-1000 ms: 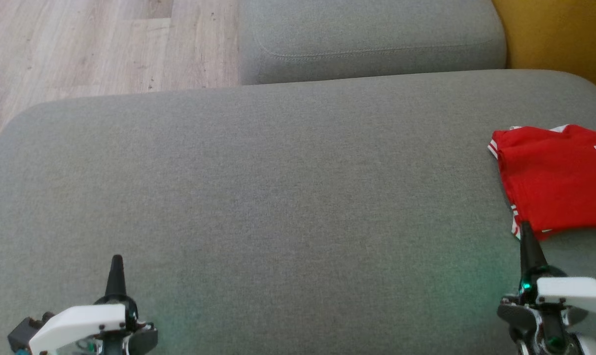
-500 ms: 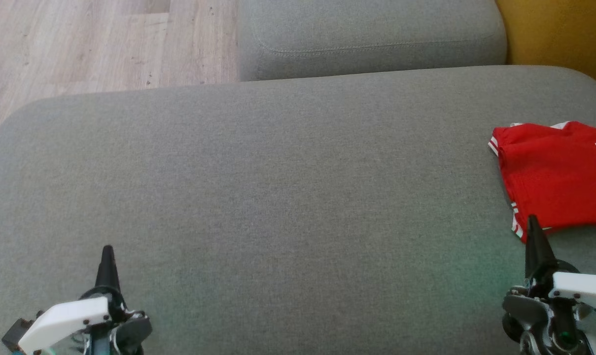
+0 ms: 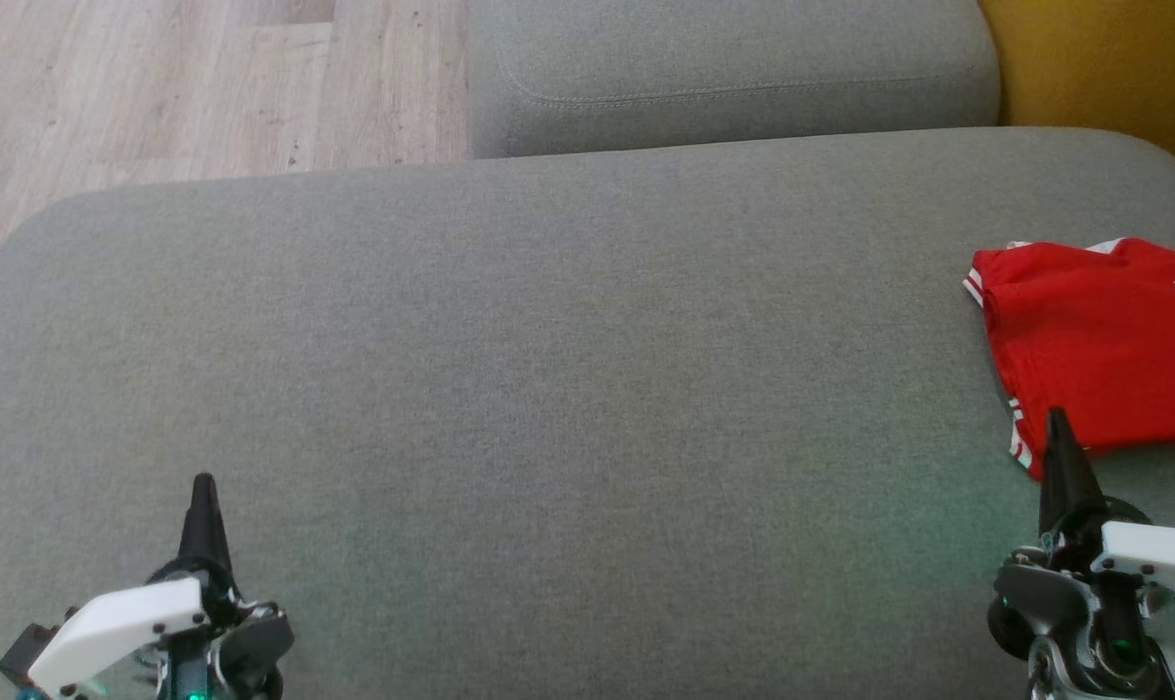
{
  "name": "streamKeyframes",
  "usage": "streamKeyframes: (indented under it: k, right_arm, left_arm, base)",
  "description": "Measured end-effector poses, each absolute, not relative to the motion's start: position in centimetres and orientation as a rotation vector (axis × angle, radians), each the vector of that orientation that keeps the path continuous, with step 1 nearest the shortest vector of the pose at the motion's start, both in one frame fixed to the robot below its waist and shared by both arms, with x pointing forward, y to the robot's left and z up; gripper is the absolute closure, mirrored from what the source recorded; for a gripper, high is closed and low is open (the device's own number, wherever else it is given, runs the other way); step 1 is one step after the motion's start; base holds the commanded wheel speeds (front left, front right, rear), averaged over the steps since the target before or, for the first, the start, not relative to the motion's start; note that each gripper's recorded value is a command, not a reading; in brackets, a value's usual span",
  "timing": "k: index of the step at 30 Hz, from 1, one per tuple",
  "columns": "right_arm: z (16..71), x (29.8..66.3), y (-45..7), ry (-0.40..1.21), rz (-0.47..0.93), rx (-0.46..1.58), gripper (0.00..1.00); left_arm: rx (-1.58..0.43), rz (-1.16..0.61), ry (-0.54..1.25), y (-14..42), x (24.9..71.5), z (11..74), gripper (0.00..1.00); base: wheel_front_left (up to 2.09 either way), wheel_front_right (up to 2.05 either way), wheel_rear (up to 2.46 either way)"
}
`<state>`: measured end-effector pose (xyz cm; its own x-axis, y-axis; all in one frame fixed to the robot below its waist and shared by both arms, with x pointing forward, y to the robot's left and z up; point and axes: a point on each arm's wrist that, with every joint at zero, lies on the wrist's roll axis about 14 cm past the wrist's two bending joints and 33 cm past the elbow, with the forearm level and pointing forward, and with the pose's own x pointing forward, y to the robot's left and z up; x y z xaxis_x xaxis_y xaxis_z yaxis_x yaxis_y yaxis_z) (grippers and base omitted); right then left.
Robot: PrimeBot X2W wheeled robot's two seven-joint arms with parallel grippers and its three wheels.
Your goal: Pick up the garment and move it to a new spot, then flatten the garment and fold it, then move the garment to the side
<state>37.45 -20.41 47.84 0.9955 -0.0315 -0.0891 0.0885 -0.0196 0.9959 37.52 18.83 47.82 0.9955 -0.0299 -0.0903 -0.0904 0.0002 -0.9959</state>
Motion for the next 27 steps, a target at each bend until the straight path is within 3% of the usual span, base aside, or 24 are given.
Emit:
streamKeyframes:
  k: [27]
  right_arm:
    - [47.85, 37.44, -20.46, 0.047, -0.093, 1.589, 1.0]
  left_arm:
    - [-1.572, 0.048, 0.094, 18.82, 37.52, 47.82, 1.0]
  base:
    - [0.0, 0.0, 0.0]
